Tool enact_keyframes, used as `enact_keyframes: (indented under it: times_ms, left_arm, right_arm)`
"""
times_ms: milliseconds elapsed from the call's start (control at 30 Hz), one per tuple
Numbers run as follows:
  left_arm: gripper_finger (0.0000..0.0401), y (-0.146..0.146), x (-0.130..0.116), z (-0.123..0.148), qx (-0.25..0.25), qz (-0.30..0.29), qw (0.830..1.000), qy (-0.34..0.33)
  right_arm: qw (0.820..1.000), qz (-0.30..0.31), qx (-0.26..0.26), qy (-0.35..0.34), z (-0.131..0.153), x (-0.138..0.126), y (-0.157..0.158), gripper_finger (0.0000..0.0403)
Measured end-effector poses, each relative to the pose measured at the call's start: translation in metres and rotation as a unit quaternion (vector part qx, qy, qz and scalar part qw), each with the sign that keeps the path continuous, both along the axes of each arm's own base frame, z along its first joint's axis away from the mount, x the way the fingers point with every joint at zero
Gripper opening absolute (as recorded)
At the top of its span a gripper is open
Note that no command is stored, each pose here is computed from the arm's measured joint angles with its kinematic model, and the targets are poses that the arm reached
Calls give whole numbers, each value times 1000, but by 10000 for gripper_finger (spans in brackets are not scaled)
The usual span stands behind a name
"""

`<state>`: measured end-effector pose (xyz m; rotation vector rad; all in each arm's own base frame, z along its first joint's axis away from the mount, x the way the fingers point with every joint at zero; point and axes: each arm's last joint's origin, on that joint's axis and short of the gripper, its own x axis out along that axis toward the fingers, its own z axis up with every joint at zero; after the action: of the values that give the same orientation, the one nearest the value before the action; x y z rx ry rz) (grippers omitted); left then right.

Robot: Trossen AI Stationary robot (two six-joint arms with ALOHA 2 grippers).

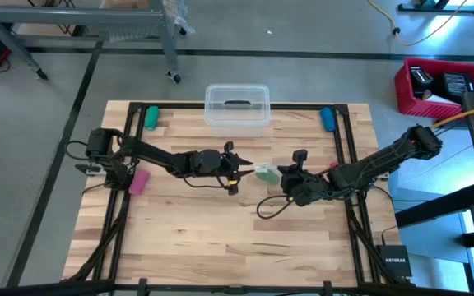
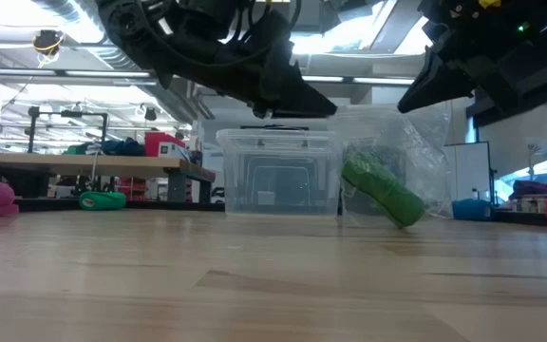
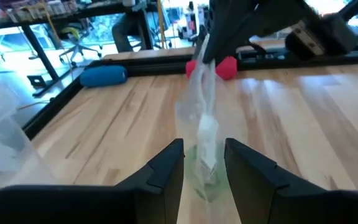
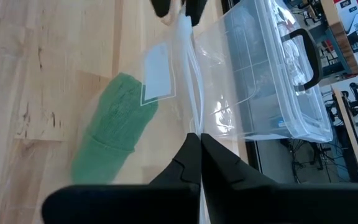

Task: Roll bandage
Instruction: Close the transparent zip bag

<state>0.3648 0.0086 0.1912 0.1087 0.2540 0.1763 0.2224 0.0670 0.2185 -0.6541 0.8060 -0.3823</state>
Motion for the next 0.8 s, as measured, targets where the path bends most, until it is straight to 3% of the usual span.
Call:
enact_keyframes:
  times_ms: [200,567,800]
  left_arm:
    - [105,1,0,-1,5,0,1000,5]
    - [22,1,0,-1,9,1,1000,6]
    - [3,2,0,1,9,2,1000,-2]
  right_arm:
    - [1000,0,0,0,0,0,0,4]
    - [1000,0,0,0,0,0,0,4]
    - [1000,0,0,0,0,0,0,4]
